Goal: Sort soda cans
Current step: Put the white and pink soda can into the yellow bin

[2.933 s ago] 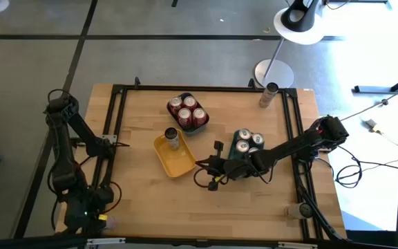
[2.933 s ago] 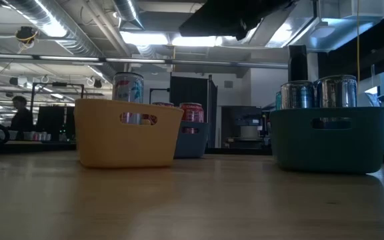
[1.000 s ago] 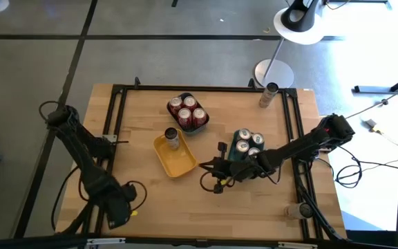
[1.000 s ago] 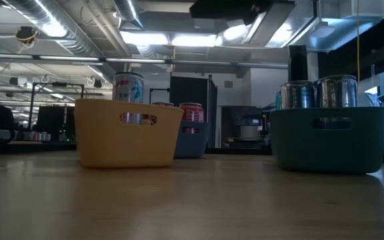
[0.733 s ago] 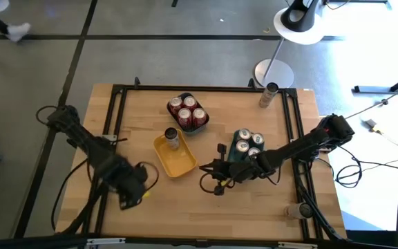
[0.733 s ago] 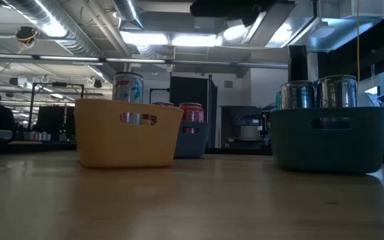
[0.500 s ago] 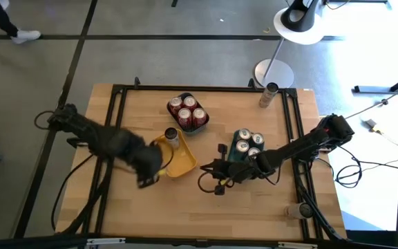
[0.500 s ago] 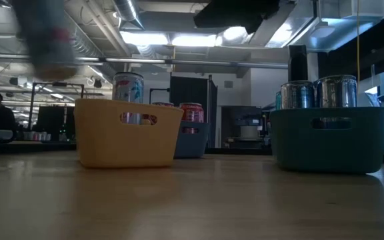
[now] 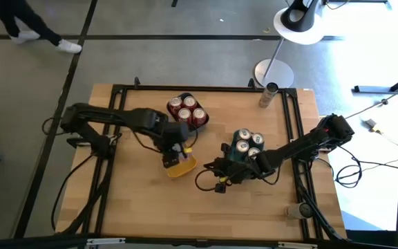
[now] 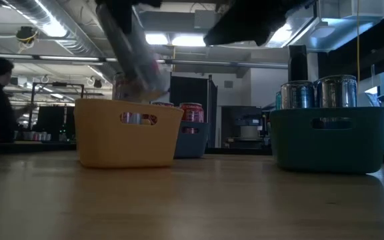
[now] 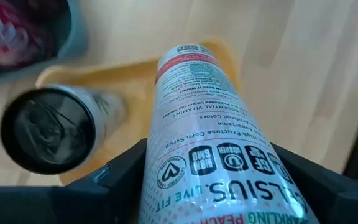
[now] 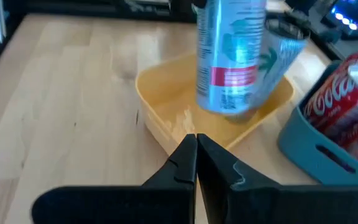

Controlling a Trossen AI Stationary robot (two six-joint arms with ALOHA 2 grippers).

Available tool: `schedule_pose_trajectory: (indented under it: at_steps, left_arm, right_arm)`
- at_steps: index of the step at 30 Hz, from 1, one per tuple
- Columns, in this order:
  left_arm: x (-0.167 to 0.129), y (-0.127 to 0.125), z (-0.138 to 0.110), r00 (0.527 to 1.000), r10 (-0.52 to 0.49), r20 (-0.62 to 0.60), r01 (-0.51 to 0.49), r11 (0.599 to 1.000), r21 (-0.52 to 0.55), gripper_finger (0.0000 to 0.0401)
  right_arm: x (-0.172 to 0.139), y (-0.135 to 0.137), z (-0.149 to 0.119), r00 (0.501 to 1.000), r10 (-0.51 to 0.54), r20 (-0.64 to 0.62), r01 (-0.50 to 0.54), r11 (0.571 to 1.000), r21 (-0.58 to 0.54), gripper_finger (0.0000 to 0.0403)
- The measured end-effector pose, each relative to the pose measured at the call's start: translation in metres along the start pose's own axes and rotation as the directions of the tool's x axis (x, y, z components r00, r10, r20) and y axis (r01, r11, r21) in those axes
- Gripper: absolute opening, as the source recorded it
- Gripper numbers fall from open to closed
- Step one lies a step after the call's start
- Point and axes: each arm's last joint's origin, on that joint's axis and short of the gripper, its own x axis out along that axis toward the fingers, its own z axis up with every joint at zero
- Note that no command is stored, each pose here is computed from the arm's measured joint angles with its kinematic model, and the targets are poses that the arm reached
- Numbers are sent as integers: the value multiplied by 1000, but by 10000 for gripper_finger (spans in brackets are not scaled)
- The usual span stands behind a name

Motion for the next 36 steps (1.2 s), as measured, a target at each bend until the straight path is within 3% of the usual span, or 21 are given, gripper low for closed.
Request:
schedule_pose_trajectory:
  at_steps: [7,14,27,36]
  left_arm:
    - [25,-9,27,993,46,-104,-47,999,-2,258]
    - [52,-8,34,965,101,-242,-96,995,31,263]
    - [84,0,45,948,119,-294,-110,993,47,264]
    - [96,-1,52,961,105,-257,-93,994,56,265]
  right_arm:
    - [0,-1,-7,998,-14,-68,13,1000,-8,12]
    - [0,-1,-8,997,-14,-75,13,1000,-6,12]
    - [0,-1,-8,997,4,-81,-3,1000,8,12]
    - [-1,-1,-10,995,1,-95,-1,1000,0,12]
